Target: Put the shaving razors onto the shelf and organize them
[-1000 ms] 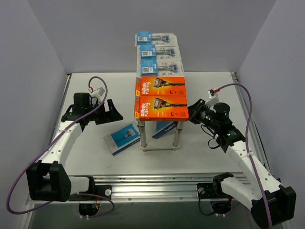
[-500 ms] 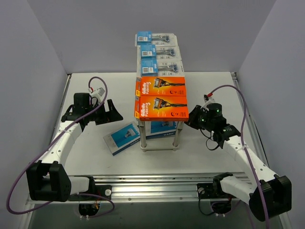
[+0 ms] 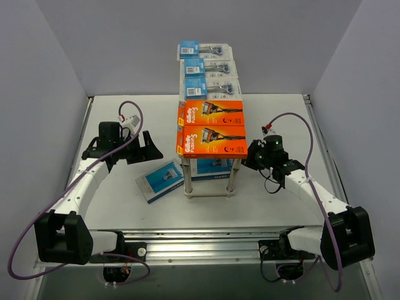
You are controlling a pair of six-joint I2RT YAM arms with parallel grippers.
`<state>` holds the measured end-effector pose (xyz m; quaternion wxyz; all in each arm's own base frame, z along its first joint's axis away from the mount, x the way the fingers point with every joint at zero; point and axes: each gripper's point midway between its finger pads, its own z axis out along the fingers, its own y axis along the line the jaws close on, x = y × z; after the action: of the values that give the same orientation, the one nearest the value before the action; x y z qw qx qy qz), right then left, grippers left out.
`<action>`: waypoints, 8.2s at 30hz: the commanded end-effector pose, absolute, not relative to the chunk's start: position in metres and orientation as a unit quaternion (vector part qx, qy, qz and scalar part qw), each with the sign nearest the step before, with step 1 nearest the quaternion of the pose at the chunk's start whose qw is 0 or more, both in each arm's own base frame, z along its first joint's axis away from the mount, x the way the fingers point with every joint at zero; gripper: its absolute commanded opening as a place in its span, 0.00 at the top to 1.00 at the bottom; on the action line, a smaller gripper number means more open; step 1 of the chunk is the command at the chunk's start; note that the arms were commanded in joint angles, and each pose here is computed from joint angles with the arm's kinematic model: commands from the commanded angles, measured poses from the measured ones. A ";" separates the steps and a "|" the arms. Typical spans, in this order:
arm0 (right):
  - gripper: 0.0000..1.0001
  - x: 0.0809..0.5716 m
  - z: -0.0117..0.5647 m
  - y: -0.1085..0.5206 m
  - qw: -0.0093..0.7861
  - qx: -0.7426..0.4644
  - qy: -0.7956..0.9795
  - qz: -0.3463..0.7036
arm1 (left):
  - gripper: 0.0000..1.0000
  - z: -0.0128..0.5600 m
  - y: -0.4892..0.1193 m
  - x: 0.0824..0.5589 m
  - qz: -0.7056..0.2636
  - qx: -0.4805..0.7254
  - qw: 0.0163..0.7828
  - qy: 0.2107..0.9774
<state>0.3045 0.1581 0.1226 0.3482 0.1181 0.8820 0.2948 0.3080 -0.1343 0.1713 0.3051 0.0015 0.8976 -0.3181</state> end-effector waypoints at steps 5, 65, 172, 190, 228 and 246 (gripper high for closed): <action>1.00 0.335 0.121 0.158 0.375 0.114 0.872 0.294 | 0.06 0.191 -0.140 0.309 -0.320 0.031 0.332 0.887; 1.00 0.403 0.108 0.161 0.382 0.187 0.849 0.314 | 0.06 0.191 -0.145 0.308 -0.336 0.035 0.322 0.884; 0.44 0.348 0.119 0.065 0.351 0.209 0.833 0.373 | 0.06 0.022 -0.075 0.318 -0.093 -0.058 0.091 0.990; 0.44 0.346 0.114 0.065 0.341 0.211 0.836 0.375 | 0.06 0.032 -0.017 0.337 -0.160 -0.182 0.123 0.962; 0.45 0.346 0.107 0.071 0.329 0.207 0.837 0.385 | 0.06 0.018 -0.103 0.386 -0.192 -0.053 0.137 0.970; 0.45 0.345 0.107 0.069 0.325 0.207 0.841 0.380 | 0.06 0.082 -0.134 0.409 -0.271 -0.105 0.192 0.937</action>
<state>0.3444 0.0685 0.1015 0.3205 0.2186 0.8417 0.3755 0.3955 -0.1473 0.0404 0.1477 -0.0824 0.9516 -0.2568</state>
